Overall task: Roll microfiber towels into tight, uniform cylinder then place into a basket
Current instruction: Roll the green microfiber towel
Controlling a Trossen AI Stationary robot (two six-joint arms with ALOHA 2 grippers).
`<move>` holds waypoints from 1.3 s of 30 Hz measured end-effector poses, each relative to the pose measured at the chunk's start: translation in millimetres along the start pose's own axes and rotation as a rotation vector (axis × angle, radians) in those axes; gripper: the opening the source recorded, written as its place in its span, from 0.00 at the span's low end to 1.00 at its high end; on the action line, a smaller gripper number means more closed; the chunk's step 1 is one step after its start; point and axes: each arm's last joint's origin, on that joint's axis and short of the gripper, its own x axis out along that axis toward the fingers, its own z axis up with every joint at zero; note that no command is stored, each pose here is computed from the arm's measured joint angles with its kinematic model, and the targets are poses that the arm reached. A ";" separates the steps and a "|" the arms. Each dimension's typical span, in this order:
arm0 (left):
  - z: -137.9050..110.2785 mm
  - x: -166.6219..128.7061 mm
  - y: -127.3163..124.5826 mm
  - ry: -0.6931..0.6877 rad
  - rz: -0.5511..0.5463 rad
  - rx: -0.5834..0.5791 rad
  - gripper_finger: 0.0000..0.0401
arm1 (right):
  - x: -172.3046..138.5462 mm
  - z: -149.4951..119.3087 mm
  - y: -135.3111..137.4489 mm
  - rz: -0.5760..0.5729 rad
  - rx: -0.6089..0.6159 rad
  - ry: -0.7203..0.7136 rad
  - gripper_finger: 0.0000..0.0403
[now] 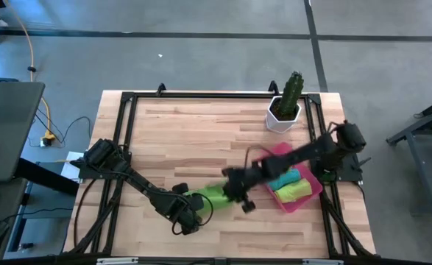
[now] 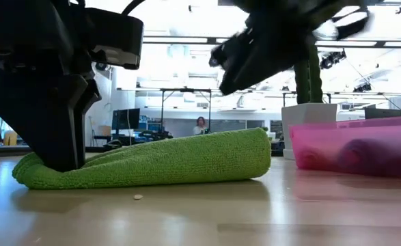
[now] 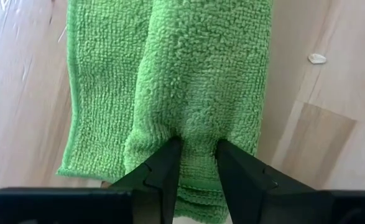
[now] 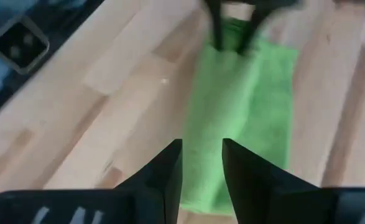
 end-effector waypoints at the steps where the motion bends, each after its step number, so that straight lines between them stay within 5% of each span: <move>1: 0.0 0.0 0.0 0.000 0.000 -0.003 0.25 | 2.5 2.1 12.1 -0.023 -0.051 0.007 0.25; 7: -0.1 0.1 0.1 -0.002 0.002 -0.005 0.25 | 21.6 1.0 62.1 -0.251 -0.254 0.075 0.26; 15: 0.0 0.4 0.2 -0.007 0.004 -0.019 0.25 | 41.2 -5.9 68.5 -0.228 -0.082 0.056 0.42; 21: 0.2 0.4 0.0 -0.009 0.001 -0.022 0.25 | 51.3 -15.2 58.8 -0.363 -0.050 0.105 0.50; 30: 0.3 0.4 -0.2 -0.010 -0.001 -0.023 0.25 | 51.8 -21.0 43.3 -0.352 -0.013 0.150 0.48; 39: 0.2 0.4 0.0 -0.008 0.001 -0.023 0.25 | 28.5 -1.7 64.6 -0.252 0.067 0.042 0.48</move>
